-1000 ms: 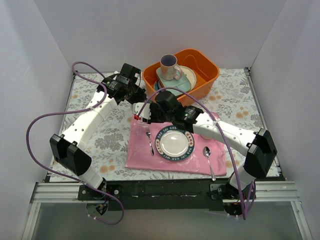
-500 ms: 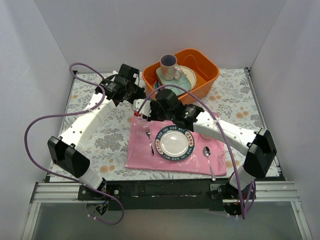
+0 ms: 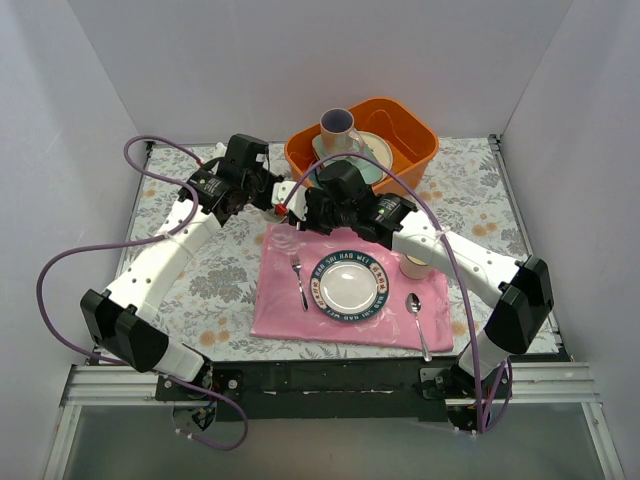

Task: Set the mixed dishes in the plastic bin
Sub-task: Pick up the cup at the center of the board.

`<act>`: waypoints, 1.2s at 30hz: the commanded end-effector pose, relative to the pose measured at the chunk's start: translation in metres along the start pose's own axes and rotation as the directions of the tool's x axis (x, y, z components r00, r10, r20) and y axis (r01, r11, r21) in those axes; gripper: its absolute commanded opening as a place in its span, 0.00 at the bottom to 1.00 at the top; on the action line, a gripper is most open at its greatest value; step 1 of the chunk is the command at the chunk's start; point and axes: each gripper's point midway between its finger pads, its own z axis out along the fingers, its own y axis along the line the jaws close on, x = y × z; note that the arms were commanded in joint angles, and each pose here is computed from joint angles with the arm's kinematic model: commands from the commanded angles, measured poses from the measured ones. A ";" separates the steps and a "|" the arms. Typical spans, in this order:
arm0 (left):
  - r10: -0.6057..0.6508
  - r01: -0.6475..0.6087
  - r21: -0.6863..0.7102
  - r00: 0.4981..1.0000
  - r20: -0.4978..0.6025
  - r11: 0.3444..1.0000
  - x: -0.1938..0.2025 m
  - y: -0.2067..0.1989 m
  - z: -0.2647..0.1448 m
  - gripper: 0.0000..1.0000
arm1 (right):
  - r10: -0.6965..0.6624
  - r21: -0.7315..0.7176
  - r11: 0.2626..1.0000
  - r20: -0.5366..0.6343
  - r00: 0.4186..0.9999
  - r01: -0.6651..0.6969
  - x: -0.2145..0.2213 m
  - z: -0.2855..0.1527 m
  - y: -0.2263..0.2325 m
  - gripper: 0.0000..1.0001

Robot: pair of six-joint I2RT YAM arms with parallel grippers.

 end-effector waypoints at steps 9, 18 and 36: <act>-0.332 0.338 0.078 0.939 -0.088 0.938 0.010 -0.021 -0.029 0.10 | -0.060 0.099 0.994 0.156 0.986 0.045 -0.050 -0.018 -0.034 0.01; -0.385 0.391 0.047 0.917 -0.108 0.919 0.019 0.000 -0.021 0.00 | -0.185 0.100 0.980 0.113 0.976 0.174 -0.036 -0.004 -0.023 0.01; -0.503 0.508 0.034 0.859 -0.094 0.861 0.014 0.013 -0.034 0.00 | -0.240 0.232 0.946 0.030 0.970 0.227 -0.023 0.011 -0.033 0.54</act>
